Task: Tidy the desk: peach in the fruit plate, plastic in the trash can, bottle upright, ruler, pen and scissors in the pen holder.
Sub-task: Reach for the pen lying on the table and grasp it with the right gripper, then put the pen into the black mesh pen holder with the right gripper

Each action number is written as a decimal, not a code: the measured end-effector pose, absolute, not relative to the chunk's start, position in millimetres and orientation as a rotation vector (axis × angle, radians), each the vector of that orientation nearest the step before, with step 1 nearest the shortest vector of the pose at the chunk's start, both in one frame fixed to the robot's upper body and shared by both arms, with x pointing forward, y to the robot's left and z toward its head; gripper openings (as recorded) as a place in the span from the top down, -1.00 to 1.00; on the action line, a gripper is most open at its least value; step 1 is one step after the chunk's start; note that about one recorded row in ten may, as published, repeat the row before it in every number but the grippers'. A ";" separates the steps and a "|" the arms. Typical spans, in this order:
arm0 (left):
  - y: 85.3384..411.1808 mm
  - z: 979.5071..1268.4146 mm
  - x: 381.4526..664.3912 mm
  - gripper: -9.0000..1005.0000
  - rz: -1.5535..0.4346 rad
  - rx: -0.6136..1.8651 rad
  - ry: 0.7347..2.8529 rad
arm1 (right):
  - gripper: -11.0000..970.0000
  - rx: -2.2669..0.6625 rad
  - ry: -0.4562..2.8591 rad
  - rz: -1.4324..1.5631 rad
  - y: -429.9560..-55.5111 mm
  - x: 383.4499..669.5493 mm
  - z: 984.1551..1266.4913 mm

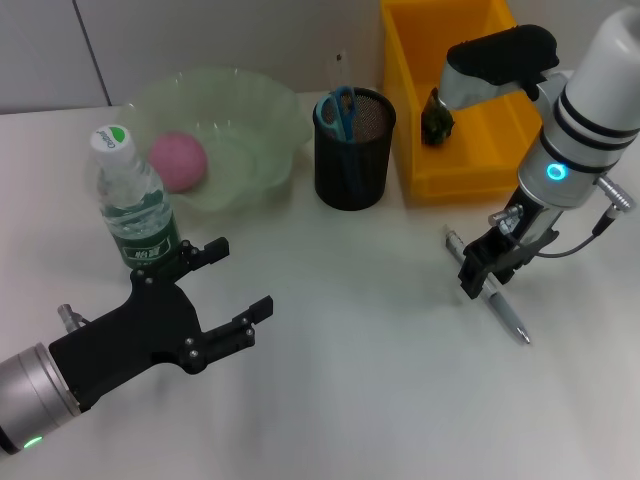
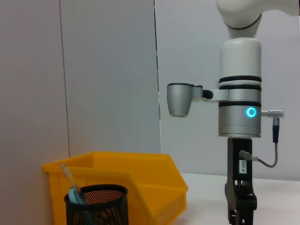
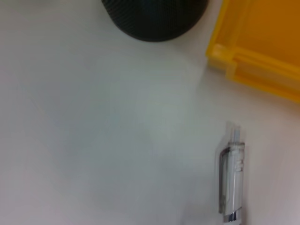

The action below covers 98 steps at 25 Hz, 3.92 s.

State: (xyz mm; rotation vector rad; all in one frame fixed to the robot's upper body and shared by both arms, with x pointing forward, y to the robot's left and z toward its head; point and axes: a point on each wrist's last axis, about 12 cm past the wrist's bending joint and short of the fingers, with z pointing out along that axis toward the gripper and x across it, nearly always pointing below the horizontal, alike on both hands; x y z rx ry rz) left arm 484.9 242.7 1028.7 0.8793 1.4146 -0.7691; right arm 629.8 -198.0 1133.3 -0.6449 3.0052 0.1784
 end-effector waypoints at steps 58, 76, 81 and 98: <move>243.6 1030.5 489.0 -0.62 -0.755 0.895 1.412 | 0.52 -0.677 3.013 0.129 -193.9 627.7 1125.7; 243.8 1030.9 490.3 -0.63 -0.751 0.899 1.413 | 0.52 -0.686 3.016 0.117 -193.2 627.4 1123.4; 243.6 1031.0 490.7 -0.63 -0.751 0.899 1.413 | 0.52 -0.692 3.017 0.116 -192.9 627.2 1122.7; 243.9 1031.2 490.9 -0.62 -0.750 0.898 1.413 | 0.74 -0.732 2.981 0.099 -190.1 629.3 1128.7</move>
